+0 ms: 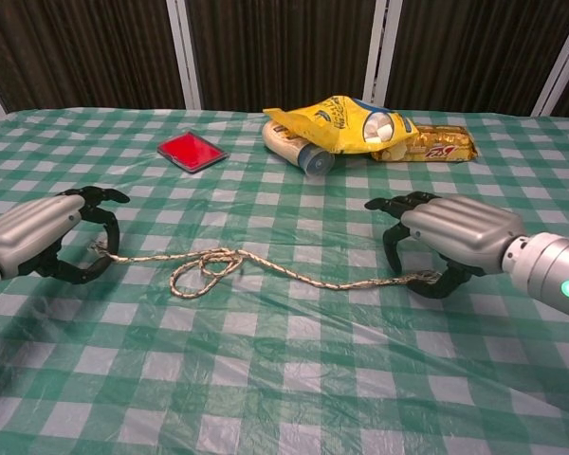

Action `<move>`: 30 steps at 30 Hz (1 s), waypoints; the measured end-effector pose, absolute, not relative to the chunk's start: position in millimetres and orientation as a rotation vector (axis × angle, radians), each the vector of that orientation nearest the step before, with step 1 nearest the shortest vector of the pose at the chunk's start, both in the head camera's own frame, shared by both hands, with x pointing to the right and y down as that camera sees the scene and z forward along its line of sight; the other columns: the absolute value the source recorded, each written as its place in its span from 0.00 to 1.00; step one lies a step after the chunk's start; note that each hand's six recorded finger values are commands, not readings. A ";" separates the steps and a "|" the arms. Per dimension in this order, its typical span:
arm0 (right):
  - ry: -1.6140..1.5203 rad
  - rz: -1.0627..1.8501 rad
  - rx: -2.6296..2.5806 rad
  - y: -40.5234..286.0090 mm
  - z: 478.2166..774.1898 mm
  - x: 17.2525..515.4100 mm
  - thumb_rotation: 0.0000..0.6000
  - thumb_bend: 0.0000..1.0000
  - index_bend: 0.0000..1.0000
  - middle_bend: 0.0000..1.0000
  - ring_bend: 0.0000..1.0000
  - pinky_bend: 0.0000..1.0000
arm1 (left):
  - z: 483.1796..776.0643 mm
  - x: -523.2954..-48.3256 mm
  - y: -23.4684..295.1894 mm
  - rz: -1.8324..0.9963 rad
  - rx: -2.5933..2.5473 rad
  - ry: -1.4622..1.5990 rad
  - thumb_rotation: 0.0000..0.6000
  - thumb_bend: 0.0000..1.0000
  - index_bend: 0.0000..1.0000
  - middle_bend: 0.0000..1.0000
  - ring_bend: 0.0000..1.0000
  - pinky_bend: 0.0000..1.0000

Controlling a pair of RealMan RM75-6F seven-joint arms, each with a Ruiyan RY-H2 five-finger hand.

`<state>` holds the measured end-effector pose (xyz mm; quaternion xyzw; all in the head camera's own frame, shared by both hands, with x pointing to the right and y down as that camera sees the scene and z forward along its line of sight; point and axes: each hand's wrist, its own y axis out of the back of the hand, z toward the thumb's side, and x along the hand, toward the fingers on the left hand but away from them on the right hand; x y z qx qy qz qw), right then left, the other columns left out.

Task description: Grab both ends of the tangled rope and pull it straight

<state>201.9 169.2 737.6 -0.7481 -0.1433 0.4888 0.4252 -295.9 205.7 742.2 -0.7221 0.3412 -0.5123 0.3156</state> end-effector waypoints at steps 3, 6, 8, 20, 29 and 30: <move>-0.350 1.235 -1.872 169.9 740.6 202.5 1.00 0.45 0.60 0.00 0.00 0.00 | 742.7 -296.2 205.7 -1.352 -1.903 0.899 1.00 0.47 0.63 0.11 0.00 0.07; -0.352 1.245 -1.871 169.1 743.2 202.4 1.00 0.45 0.61 0.00 0.00 0.00 | 743.1 -297.0 205.6 -1.355 -1.903 0.899 1.00 0.47 0.63 0.11 0.00 0.07; -0.351 1.247 -1.869 168.6 744.4 202.0 1.00 0.45 0.62 0.00 0.00 0.00 | 743.4 -297.3 205.5 -1.356 -1.902 0.898 1.00 0.47 0.63 0.11 0.00 0.07; -0.364 1.253 -1.858 165.4 744.3 203.0 1.00 0.47 0.71 0.04 0.00 0.00 | 743.5 -297.1 205.1 -1.354 -1.904 0.898 1.00 0.47 0.63 0.11 0.00 0.07; -0.369 1.260 -1.849 163.9 744.1 205.5 1.00 0.59 0.76 0.07 0.00 0.00 | 741.5 -300.7 202.7 -1.355 -1.890 0.906 1.00 0.47 0.63 0.11 0.00 0.07; -0.373 1.260 -1.847 163.1 743.1 206.6 1.00 0.60 0.76 0.08 0.00 0.00 | 741.0 -302.4 201.6 -1.357 -1.885 0.908 1.00 0.47 0.63 0.11 0.00 0.07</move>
